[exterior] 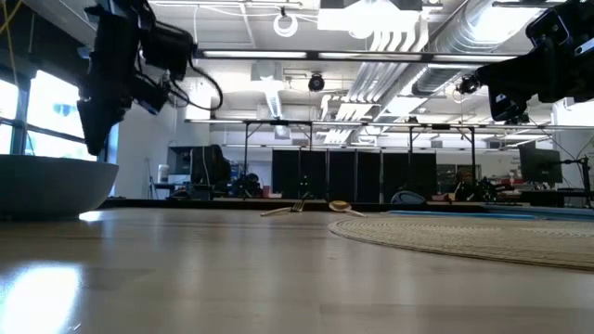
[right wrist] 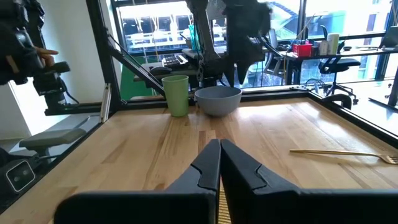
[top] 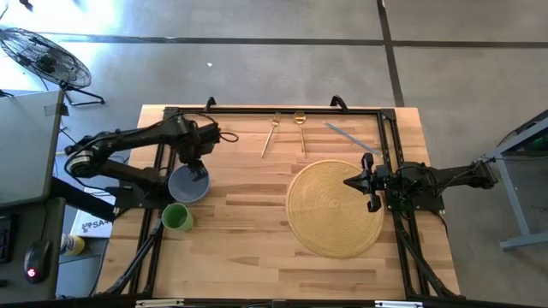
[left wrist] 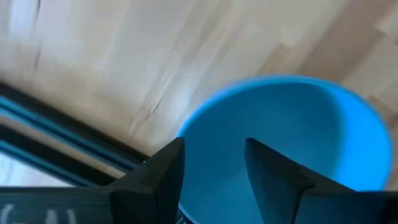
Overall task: Pick & Place Utensil
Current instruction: Put the blue bowl on the center of the brown table mat
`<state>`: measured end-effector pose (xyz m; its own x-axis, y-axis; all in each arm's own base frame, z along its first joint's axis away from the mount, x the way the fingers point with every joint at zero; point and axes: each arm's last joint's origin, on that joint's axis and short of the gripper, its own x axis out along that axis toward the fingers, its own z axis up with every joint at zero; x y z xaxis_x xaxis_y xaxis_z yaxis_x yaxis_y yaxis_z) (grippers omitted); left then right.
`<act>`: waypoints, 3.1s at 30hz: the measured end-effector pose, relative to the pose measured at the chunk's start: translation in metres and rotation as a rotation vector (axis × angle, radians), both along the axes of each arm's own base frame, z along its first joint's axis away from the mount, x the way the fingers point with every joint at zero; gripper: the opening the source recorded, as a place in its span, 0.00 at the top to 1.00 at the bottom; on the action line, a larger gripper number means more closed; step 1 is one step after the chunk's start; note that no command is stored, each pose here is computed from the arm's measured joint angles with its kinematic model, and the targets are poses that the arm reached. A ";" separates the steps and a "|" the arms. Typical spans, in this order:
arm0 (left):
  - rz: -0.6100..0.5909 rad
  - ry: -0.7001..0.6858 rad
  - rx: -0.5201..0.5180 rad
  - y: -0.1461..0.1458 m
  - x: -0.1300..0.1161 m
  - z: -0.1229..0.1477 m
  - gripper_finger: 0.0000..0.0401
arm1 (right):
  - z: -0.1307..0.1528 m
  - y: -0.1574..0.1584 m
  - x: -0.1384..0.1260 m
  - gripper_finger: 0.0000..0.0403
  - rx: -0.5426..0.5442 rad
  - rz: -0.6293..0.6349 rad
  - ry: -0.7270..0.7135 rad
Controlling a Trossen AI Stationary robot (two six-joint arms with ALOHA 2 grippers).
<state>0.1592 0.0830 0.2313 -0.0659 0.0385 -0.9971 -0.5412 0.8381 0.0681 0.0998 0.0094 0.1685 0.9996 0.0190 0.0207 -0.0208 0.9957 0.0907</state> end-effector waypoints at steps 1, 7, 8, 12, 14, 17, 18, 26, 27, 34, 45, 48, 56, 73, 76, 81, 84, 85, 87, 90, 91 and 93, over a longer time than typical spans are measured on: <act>0.020 0.013 -0.009 0.004 0.000 -0.002 0.58 | 0.000 0.000 0.000 0.99 0.000 0.000 0.000; 0.075 0.081 -0.042 0.018 0.002 -0.015 0.58 | 0.000 0.000 0.000 1.00 0.000 0.000 0.000; 0.069 0.088 -0.039 0.019 0.002 -0.016 0.58 | 0.000 0.000 0.000 0.99 0.000 0.000 0.000; 0.054 0.126 -0.002 0.021 0.003 -0.018 0.58 | 0.000 0.000 0.000 0.99 0.000 0.000 0.000; 0.053 0.125 -0.001 0.021 0.002 -0.018 0.58 | 0.000 0.000 0.000 0.99 0.000 0.000 0.000; 0.052 0.125 -0.006 0.021 0.002 -0.019 0.58 | 0.000 0.000 0.000 1.00 0.000 0.000 0.000; 0.051 0.129 -0.008 0.020 0.001 -0.021 0.58 | 0.000 0.000 0.000 1.00 0.000 0.000 0.000; 0.044 0.127 -0.008 0.019 0.000 -0.028 0.58 | 0.000 0.000 0.000 0.99 0.000 0.000 0.000; 0.044 0.125 -0.009 0.019 0.000 -0.028 0.58 | 0.000 0.000 0.000 0.99 0.000 0.000 0.000; 0.042 0.121 -0.014 0.019 0.001 -0.029 0.58 | 0.000 0.000 0.000 0.99 0.000 0.000 0.000; 0.021 0.097 -0.056 0.018 0.001 -0.029 0.61 | 0.000 0.000 0.000 1.00 0.000 0.000 0.000; 0.022 0.096 -0.053 0.018 0.002 -0.029 0.66 | 0.000 0.000 0.000 0.99 0.000 0.000 0.000; 0.022 0.050 -0.021 0.021 0.006 -0.030 0.84 | 0.000 0.000 0.000 1.00 0.000 0.000 0.000; 0.003 0.038 -0.004 0.022 0.008 -0.029 0.98 | 0.000 0.000 0.000 1.00 0.000 0.000 0.000; 0.004 0.013 0.005 0.024 0.011 -0.025 0.98 | 0.000 0.000 0.000 0.99 0.000 0.000 -0.001; 0.008 -0.051 0.031 0.029 0.020 -0.009 0.99 | 0.000 0.000 0.000 0.99 0.000 0.000 0.000; -0.014 -0.064 0.037 0.028 0.028 -0.003 0.99 | 0.000 0.000 0.000 1.00 0.000 0.000 0.000; -0.024 -0.067 0.034 0.027 0.033 -0.002 0.99 | 0.000 0.000 0.000 1.00 0.000 0.000 0.000; -0.044 -0.065 0.012 0.025 0.042 -0.002 0.99 | 0.000 0.000 0.000 0.99 0.000 0.000 0.000; -0.076 -0.064 -0.034 0.024 0.063 -0.006 0.99 | 0.000 0.000 0.000 0.99 0.000 0.000 0.000; -0.090 -0.053 -0.046 0.025 0.070 -0.008 0.99 | 0.000 0.000 0.000 0.99 0.000 0.000 0.000; -0.136 -0.055 -0.077 0.025 0.086 -0.010 0.99 | 0.000 0.000 0.000 0.99 0.000 0.000 0.000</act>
<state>0.2455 0.1081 0.2215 -0.0103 -0.0330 -0.9994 -0.4236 0.9055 -0.0255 0.0998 0.0094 0.1685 0.9996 0.0190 0.0208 -0.0209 0.9957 0.0905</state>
